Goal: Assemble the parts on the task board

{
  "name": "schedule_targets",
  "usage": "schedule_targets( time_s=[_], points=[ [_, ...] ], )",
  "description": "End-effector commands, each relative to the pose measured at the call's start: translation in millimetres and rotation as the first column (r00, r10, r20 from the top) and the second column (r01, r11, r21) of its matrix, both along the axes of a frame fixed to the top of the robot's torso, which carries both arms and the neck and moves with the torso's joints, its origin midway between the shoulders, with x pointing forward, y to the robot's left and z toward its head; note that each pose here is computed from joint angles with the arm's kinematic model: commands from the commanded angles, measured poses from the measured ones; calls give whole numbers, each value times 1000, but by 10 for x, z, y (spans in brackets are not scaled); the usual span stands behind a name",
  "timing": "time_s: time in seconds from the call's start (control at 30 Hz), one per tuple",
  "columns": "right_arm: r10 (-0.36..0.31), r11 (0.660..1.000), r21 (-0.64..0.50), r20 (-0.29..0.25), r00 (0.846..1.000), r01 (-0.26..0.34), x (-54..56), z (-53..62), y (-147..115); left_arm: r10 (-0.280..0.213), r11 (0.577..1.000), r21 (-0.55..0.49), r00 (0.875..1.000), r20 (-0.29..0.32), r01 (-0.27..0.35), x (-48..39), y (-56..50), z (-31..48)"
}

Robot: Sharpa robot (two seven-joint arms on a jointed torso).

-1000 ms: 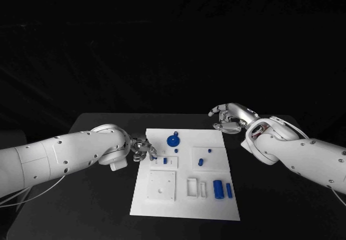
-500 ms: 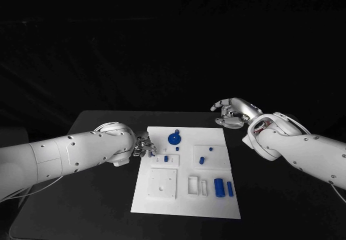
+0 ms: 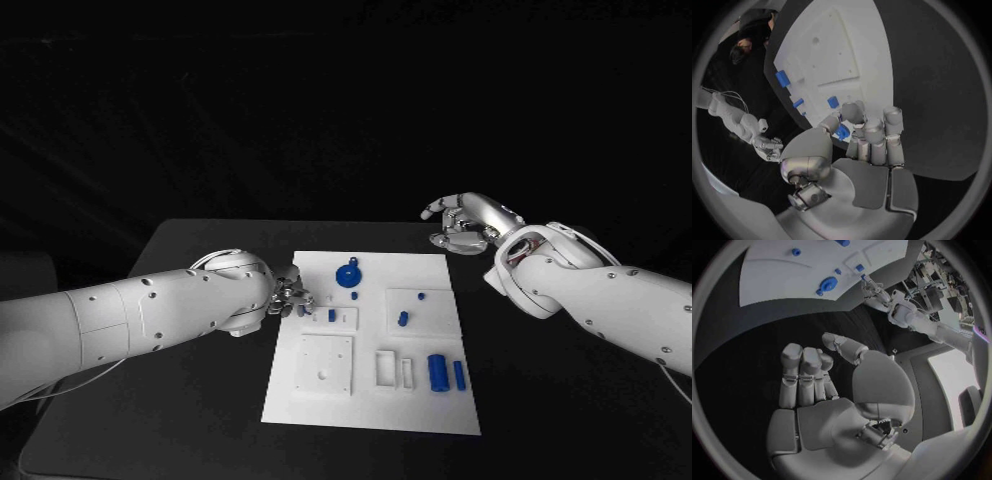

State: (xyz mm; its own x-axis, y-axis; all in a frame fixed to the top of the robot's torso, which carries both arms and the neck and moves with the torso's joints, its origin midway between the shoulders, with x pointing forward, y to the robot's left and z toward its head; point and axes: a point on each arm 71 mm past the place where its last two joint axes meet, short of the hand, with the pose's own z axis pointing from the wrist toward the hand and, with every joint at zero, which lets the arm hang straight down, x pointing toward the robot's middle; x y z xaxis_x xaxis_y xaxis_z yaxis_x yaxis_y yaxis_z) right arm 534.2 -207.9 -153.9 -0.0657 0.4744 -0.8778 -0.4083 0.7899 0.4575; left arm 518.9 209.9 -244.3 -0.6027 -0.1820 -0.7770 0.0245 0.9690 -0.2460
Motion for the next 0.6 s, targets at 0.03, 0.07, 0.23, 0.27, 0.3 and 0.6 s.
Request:
schedule_targets(
  time_s=[0.03,0.07,0.23,0.27,0.3,0.6],
  points=[
    [9,1000,2,6,1000,-9,-2,9,9,-14,1000,-2,999,36,14,-1,-41,16],
    [9,1000,2,6,1000,-9,-2,9,9,-18,1000,-2,999,37,18,-5,-48,14],
    [9,1000,2,5,1000,-9,-2,8,9,-22,1000,-6,999,36,22,-18,-66,-10],
    [10,1000,2,5,1000,-10,-2,9,10,-22,1000,-6,999,35,22,-19,-68,-14],
    [10,1000,2,5,1000,-10,-2,8,10,-22,1000,-6,999,35,23,-20,-69,-17],
    [9,1000,1,3,1000,-9,1,6,6,-40,999,-6,999,19,40,-37,-104,-39]
  ],
)
